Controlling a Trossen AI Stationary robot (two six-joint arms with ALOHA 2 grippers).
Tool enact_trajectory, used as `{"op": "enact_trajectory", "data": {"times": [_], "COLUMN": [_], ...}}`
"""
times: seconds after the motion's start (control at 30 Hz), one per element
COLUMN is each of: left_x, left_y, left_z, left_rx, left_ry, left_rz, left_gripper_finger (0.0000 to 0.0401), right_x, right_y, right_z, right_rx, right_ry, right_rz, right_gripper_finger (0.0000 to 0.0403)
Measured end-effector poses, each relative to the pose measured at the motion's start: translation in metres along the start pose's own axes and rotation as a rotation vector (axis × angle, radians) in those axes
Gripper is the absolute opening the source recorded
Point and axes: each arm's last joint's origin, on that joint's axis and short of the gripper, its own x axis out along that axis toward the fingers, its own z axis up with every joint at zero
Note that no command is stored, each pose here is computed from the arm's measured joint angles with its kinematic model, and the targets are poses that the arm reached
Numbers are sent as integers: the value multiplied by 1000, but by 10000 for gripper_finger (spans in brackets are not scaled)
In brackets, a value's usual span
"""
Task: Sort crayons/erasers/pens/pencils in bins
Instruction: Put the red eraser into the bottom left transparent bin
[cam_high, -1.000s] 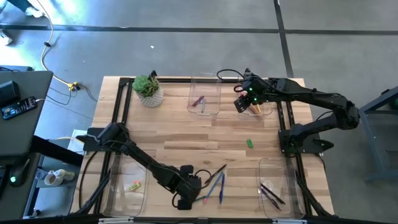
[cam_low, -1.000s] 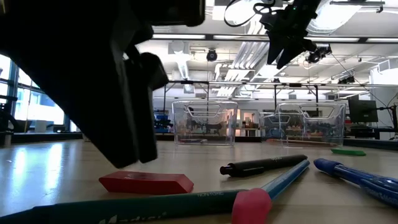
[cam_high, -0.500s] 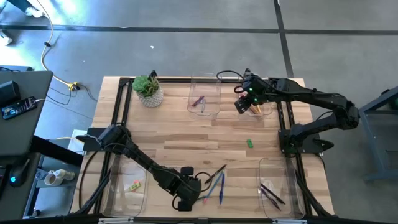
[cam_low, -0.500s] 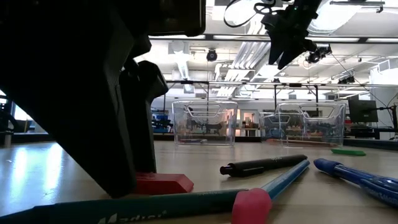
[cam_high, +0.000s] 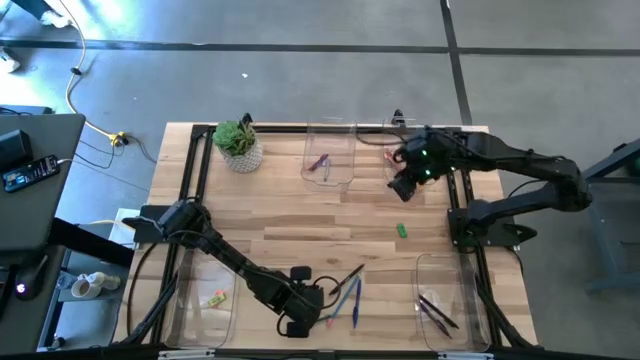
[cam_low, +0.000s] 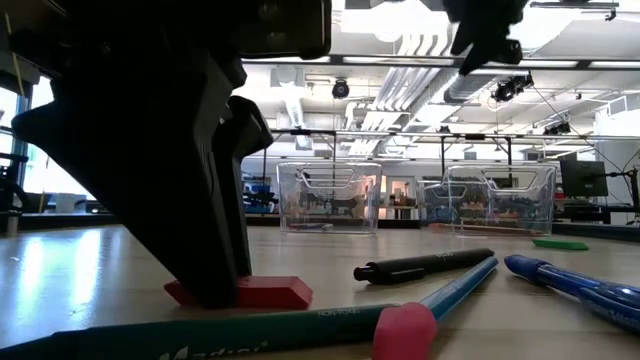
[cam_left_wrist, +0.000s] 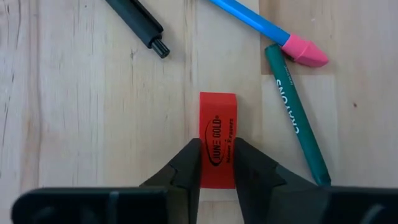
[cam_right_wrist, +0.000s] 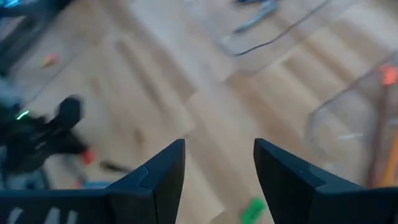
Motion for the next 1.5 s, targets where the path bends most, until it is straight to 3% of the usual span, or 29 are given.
{"op": "enact_trajectory", "data": {"times": [0.2, 0.37, 0.73, 1.1, 1.5], "left_x": [0, 0, -11, -24, -68], "left_y": [0, 0, 0, 4, 23], "left_z": [0, 0, 5, 13, 34], "left_rx": [-19, -60, -95, -128, -111], "left_ry": [0, -3, -36, -85, -207], "left_rz": [-1, -2, -24, -32, -12], "left_gripper_finger": [64, 63, 58, 58, 57], "right_x": [-5, -8, -13, 6, 11], "right_y": [34, 58, 97, 119, 125], "right_z": [-25, -48, -85, -98, -98], "right_rx": [-98, -178, -208, -267, -271], "right_ry": [72, 83, 129, 173, 167], "right_rz": [123, 130, 245, 253, 271], "right_gripper_finger": [183, 183, 183, 183, 183]}}
